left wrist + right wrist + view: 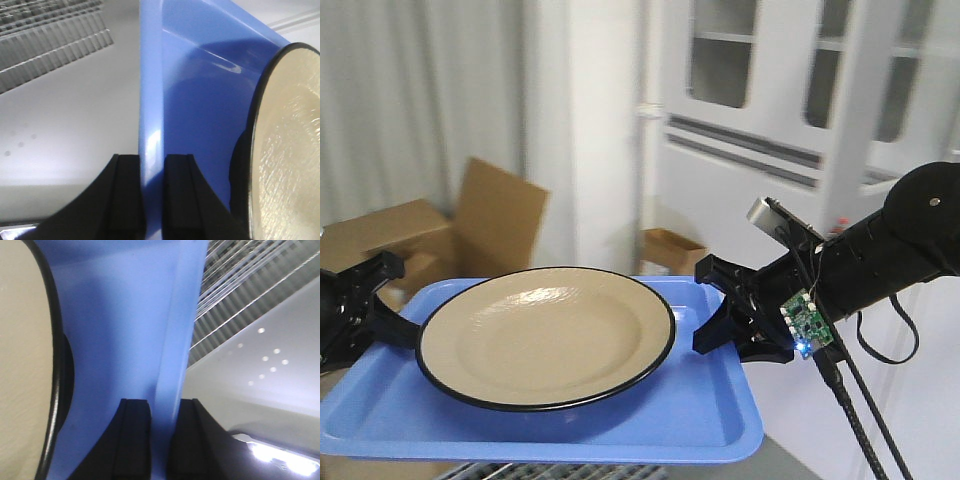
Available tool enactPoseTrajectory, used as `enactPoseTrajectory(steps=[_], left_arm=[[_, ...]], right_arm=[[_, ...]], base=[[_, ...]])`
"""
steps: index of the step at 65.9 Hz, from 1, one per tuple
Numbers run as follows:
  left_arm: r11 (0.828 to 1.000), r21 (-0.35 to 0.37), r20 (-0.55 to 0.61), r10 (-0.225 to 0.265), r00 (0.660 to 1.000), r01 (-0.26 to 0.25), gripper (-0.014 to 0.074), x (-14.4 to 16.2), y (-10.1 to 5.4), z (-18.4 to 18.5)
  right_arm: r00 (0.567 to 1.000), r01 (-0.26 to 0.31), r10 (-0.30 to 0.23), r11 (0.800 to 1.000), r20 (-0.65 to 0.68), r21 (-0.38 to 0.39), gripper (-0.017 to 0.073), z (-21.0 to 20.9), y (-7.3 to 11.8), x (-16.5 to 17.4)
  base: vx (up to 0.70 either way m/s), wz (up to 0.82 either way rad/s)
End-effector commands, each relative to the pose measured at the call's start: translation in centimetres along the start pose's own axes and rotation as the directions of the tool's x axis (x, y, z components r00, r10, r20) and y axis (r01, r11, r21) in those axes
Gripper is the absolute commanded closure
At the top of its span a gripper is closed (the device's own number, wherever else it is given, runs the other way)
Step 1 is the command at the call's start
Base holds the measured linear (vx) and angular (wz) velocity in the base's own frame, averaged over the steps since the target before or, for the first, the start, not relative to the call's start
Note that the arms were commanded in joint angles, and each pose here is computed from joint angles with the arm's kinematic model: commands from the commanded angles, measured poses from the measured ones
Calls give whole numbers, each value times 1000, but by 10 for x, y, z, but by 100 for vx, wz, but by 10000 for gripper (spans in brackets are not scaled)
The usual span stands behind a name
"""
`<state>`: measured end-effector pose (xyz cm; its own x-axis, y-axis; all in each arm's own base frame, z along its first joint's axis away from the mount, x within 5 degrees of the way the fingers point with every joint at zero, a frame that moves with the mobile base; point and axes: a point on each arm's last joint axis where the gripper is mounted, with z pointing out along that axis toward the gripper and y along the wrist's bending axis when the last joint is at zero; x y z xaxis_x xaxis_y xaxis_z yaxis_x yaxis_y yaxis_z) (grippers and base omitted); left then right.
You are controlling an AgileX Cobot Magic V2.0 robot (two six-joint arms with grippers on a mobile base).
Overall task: Place disk in tray to left cabinet
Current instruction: 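Carry the tray with both grippers as the base drives to the cabinet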
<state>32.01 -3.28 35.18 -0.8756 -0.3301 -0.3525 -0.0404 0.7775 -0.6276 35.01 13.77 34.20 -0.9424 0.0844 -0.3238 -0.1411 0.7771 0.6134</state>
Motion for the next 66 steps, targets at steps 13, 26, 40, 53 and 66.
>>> enactPoseTrajectory(steps=[13, 26, 40, 53, 66], left_arm=[[970, 238, -1, -43, 999, 42, 594, 7, -43, -18], [970, 238, -1, -43, 999, 42, 594, 7, -43, -18], [970, 238, -1, -43, 999, 42, 594, 7, -43, -18], [970, 238, -1, -43, 999, 42, 594, 7, -43, -18], [970, 238, -1, -43, 999, 42, 594, 7, -43, -18]], right_arm=[[998, -20, 34, 965, 49, -260, 564, -27, 49, 5], [998, -20, 35, 965, 49, -261, 564, -27, 49, 5], [998, -20, 34, 965, 49, -261, 564, -27, 49, 5], [998, -20, 34, 965, 49, -261, 564, -27, 49, 5], [998, -20, 35, 965, 50, -261, 564, -27, 49, 5]], base=[[17, -72], [17, -67], [17, -65], [16, -63], [15, -57]])
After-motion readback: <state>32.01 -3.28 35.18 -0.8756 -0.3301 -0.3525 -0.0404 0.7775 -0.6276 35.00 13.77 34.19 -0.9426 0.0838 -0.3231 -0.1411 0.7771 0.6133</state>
